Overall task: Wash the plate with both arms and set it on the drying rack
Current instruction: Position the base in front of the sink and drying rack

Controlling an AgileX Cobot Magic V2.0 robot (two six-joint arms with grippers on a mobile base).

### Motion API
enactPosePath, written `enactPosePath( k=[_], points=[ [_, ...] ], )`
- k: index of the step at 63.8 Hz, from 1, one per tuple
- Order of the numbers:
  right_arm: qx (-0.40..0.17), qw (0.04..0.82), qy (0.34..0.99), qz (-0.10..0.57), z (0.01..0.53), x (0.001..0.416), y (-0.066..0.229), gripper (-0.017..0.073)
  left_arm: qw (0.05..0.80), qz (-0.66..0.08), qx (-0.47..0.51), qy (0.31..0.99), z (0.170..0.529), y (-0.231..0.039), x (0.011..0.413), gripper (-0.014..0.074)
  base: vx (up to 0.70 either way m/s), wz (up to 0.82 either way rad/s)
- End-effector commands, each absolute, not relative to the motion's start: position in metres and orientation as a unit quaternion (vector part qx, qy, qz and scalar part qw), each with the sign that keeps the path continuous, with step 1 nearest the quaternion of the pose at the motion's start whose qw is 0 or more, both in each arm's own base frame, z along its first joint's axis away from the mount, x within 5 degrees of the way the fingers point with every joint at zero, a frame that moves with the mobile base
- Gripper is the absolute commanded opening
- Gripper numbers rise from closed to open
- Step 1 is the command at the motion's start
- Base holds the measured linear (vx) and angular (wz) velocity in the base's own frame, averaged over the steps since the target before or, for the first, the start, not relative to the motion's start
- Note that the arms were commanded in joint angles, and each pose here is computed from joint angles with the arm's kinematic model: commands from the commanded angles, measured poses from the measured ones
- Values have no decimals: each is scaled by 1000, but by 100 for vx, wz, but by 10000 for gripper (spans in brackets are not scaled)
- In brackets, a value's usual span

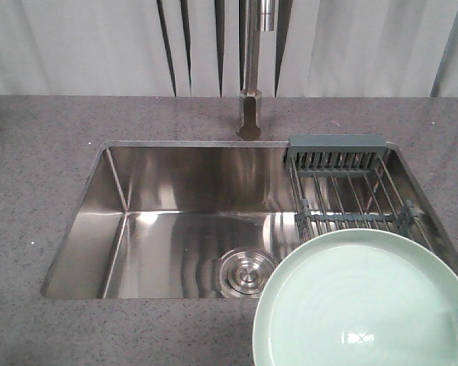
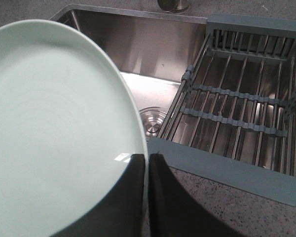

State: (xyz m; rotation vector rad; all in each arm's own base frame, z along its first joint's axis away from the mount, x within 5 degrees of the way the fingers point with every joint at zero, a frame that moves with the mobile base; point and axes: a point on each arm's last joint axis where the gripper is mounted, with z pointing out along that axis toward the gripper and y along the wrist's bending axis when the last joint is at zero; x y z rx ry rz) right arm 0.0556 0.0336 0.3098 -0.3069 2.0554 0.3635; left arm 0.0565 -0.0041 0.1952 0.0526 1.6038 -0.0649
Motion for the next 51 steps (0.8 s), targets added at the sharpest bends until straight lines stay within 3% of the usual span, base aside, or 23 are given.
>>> enactPosePath(
  k=[1,51],
  points=[
    [-115,527,828,152,322,59,33,-4,735,-38,22,677,212,-5,54,-6,3,-3],
    [-115,527,828,152,322,59,33,-4,735,-38,22,677,212,-5,54,-6,3,-2]
  ],
)
